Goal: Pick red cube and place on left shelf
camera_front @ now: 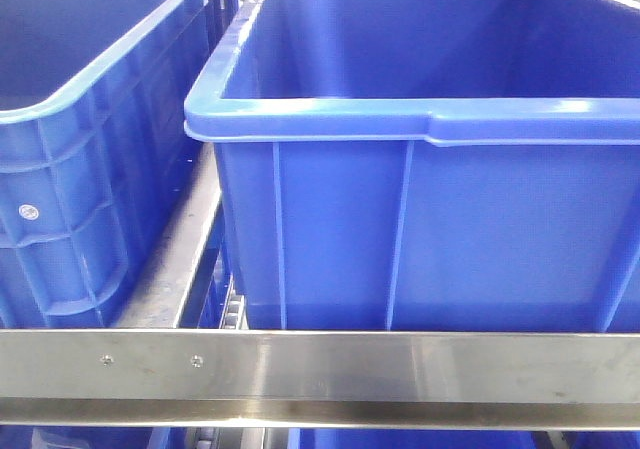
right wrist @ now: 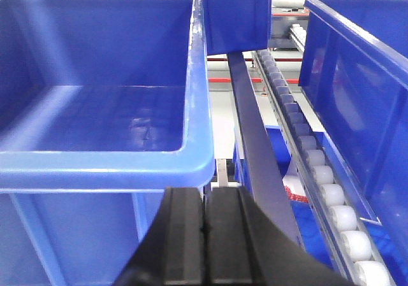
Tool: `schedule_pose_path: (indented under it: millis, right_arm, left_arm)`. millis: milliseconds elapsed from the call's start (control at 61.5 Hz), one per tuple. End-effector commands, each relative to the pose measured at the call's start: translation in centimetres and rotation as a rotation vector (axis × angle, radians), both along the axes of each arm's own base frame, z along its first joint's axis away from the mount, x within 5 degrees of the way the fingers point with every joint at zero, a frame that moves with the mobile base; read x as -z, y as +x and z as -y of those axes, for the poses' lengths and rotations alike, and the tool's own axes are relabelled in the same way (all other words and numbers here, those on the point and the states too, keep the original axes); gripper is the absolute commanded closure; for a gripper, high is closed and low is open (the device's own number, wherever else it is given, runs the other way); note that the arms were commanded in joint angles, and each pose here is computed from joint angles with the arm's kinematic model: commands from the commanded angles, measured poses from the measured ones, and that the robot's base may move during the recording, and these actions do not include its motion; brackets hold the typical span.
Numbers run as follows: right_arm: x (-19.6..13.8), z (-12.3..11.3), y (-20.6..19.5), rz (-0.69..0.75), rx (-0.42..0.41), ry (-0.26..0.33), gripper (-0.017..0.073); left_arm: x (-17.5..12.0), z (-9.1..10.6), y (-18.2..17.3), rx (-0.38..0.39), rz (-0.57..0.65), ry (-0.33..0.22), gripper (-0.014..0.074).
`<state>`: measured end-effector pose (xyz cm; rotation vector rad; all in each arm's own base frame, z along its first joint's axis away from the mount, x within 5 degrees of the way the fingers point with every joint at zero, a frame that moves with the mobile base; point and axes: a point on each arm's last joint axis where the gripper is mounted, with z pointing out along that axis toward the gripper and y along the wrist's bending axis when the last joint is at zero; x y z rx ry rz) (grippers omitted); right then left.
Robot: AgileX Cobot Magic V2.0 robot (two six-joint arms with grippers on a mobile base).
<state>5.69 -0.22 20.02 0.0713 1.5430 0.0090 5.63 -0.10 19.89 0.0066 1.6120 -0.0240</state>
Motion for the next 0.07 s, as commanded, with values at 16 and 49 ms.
schedule_pose_path:
  millis: [16, 49]
  right_arm:
    - [-1.49, 0.1, -0.35, 0.13, 0.016, -0.014, 0.0511]
    - [-1.49, 0.1, -0.35, 0.13, 0.016, -0.014, 0.0511]
  left_arm:
    - [-0.08, 0.02, -0.01, 0.003, 0.078, -0.009, 0.0492]
    - [-0.08, 0.02, -0.01, 0.003, 0.078, -0.009, 0.0492]
